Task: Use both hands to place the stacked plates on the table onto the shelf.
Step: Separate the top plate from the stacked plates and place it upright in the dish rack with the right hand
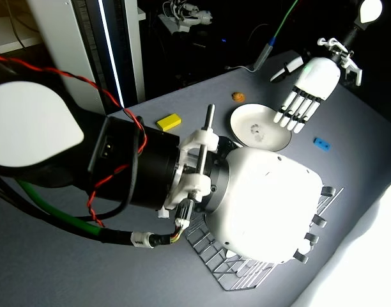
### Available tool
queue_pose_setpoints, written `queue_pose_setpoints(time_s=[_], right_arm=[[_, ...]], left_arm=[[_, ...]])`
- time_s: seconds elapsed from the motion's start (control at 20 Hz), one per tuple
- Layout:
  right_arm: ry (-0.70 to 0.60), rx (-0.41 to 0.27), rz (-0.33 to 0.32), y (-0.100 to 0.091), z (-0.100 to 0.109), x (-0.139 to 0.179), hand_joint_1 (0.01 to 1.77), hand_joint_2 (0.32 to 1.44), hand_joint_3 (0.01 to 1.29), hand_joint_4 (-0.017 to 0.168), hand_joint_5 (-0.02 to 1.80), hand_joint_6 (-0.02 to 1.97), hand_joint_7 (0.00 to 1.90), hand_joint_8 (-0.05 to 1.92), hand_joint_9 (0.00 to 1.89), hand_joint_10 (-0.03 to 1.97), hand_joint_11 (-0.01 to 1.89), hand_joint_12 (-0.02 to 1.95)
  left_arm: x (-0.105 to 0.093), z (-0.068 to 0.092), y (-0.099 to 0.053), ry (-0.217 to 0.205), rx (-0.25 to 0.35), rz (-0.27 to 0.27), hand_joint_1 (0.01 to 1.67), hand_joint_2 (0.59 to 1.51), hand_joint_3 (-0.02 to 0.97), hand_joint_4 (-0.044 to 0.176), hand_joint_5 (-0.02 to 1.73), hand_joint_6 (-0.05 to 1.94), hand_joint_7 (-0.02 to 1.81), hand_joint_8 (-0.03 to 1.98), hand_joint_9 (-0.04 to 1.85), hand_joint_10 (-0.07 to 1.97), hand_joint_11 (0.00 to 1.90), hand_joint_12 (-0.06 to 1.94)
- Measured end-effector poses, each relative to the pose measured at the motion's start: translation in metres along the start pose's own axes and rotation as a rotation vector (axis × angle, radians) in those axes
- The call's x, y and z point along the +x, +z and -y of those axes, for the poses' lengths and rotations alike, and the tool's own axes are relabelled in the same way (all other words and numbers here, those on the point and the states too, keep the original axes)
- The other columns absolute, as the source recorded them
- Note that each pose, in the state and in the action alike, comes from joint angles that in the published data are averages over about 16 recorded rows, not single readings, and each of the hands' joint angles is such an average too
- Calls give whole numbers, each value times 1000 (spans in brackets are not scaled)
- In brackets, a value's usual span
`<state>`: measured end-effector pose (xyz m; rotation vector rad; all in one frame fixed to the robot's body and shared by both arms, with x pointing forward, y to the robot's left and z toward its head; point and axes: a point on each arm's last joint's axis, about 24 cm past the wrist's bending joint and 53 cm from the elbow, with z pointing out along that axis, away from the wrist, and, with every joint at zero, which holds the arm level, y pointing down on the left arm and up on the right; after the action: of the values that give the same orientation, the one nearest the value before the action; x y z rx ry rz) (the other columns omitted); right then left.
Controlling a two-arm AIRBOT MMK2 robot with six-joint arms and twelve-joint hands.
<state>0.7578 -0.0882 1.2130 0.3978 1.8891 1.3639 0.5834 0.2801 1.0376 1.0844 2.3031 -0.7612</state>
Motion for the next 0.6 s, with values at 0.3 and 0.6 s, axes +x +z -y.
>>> queue_pose_setpoints(time_s=[0.3,0.6], right_arm=[[-3,36,6,4,17,0,1239,1070,13,-8,926,821,945,1187,847,1017,595,1431],[-8,63,10,8,33,0,1230,1088,13,-7,902,874,994,965,951,644,666,1313]], left_arm=[[3,-3,1,-1,-10,-7,14,1092,16,0,20,13,22,-9,17,11,15,-11],[4,-6,0,-2,-17,-9,15,1092,16,0,20,13,21,-9,14,9,15,-11]])
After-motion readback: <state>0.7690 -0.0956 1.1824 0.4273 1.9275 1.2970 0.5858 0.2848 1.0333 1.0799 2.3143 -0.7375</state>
